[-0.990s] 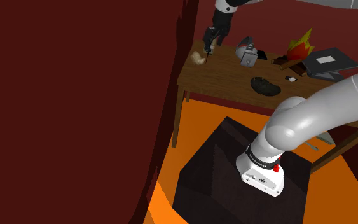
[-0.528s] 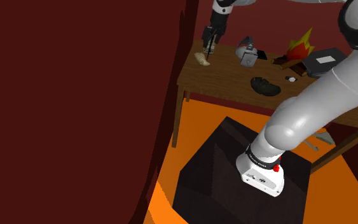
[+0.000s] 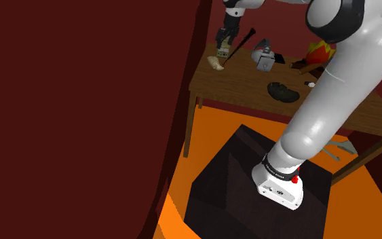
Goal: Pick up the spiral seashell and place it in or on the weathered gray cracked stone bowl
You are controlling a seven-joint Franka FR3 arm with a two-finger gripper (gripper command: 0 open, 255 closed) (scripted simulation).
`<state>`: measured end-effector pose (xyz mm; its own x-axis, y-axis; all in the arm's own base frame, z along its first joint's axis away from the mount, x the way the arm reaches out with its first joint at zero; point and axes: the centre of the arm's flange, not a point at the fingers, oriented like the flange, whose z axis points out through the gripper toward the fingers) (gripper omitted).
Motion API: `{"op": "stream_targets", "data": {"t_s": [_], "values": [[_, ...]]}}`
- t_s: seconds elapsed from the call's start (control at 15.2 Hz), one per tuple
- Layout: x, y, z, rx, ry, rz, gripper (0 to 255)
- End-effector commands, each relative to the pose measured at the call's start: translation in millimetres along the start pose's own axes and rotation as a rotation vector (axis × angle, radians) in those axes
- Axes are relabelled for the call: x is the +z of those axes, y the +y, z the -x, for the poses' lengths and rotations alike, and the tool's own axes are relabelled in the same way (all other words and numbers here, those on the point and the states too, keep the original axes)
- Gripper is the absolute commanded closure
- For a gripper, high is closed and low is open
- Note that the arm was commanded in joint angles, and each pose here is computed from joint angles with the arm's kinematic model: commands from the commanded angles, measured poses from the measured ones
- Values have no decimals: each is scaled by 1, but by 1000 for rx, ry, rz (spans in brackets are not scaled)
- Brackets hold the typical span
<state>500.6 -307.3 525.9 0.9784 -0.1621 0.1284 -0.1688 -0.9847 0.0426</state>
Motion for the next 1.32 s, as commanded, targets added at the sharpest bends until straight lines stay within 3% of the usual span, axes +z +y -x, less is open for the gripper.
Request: {"op": "stream_targets", "data": {"t_s": [0.0, 0.26, 0.73, 1.25], "values": [[11, 20, -15, 0, 0, -3, 0], [29, 55, -43, 4, -2, -9, 0], [66, 55, -43, 4, -2, -9, 0], [69, 55, -43, 4, -2, -9, 0]]}}
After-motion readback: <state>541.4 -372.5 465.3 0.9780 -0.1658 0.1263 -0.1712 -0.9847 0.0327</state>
